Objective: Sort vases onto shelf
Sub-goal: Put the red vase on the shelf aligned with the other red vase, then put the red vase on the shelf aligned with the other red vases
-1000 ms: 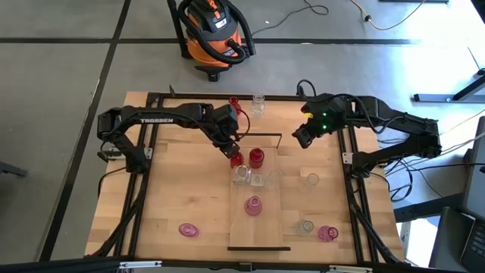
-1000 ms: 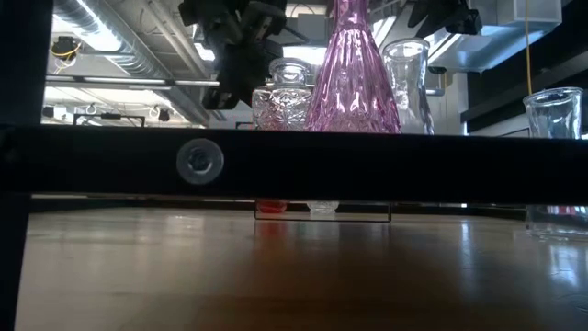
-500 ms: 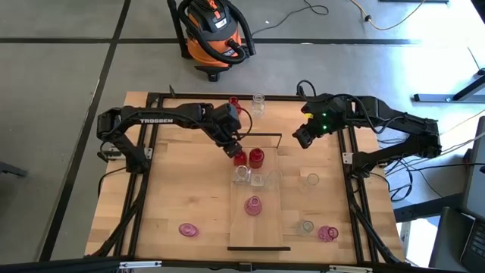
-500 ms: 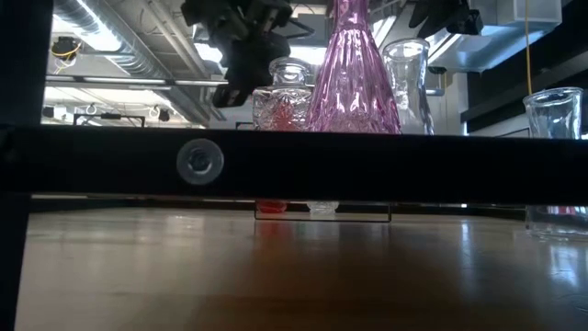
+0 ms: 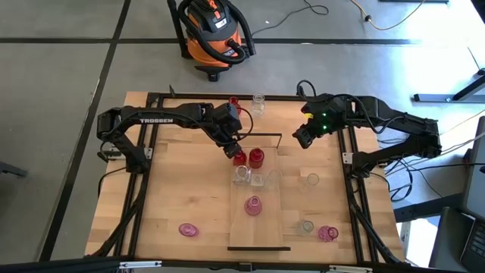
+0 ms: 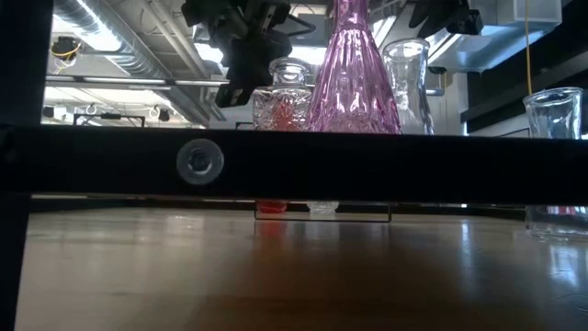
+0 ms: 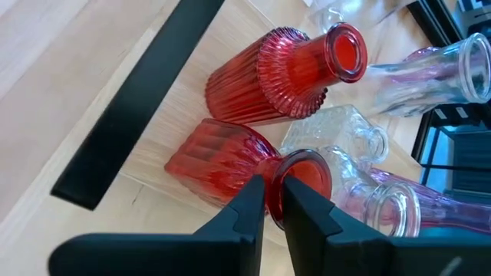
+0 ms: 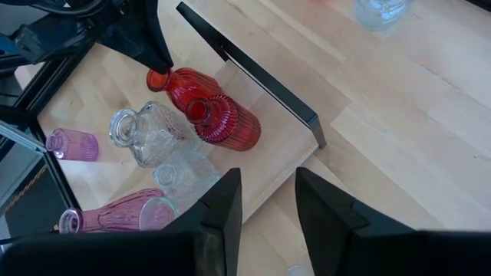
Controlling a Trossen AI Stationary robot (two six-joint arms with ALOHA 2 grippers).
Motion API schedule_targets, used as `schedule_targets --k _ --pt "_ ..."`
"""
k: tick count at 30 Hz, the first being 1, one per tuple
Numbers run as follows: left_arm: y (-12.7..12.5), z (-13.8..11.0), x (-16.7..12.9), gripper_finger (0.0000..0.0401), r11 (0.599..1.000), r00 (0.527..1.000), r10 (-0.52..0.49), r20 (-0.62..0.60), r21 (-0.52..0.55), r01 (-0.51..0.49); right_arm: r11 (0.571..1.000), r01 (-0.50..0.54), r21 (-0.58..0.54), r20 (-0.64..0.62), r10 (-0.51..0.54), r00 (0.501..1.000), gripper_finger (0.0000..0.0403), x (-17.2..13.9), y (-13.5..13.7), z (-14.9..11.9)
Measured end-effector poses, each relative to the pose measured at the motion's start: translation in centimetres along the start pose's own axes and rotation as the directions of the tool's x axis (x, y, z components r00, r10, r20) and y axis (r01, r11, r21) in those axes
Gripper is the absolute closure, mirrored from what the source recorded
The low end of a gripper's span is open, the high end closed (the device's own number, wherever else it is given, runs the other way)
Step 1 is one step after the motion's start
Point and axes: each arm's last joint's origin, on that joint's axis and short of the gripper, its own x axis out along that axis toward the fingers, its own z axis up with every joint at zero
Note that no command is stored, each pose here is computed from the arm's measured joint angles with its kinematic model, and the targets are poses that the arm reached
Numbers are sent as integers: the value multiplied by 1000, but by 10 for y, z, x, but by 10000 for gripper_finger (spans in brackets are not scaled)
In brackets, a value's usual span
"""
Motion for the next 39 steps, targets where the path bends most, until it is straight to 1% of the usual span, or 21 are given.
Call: schedule_targets --k 6,8,16,20,23,27,30,32,33,35,37,39 --pt "0 0 0 363 1000 1000 3 2 1 -3 1000 0 -6 0 0 1000 296 0 0 0" --pt "0 0 0 357 1000 1000 7 5 1 -7 1000 0 -6 0 0 1000 296 0 0 0" --pt "1 1 -1 295 999 999 40 29 -25 -39 1000 1 -5 -2 -1 1000 296 0 0 0" --pt "2 2 -1 278 998 998 49 42 -34 -47 1000 6 -5 -7 -6 1000 296 0 -1 -1" --pt "4 4 -8 276 998 997 42 62 -59 -38 1000 12 -5 -16 -13 1000 296 0 -1 -2" --pt "3 6 -26 275 996 994 28 104 -81 -20 1000 18 -4 -23 -18 1000 296 0 -2 -2" --pt "-3 11 -48 275 998 983 19 184 -66 -7 1000 18 -4 -23 -18 1000 296 0 -2 -2" --pt "-7 17 -64 275 999 965 41 259 -29 -35 1000 18 -4 -21 -18 1000 296 0 -2 -2" --pt "-7 20 -70 275 998 952 67 298 -7 -68 1000 22 -4 -17 -22 1000 296 0 -2 -2" --pt "-1 27 -78 275 984 917 154 367 32 -178 999 35 -2 -5 -35 999 296 0 -2 -2" --pt "14 34 -82 275 967 895 222 388 29 -252 999 50 -2 11 -50 999 296 0 -2 -1" --pt "38 43 -79 275 967 904 235 357 6 -254 999 51 6 23 -51 998 296 0 -2 0"
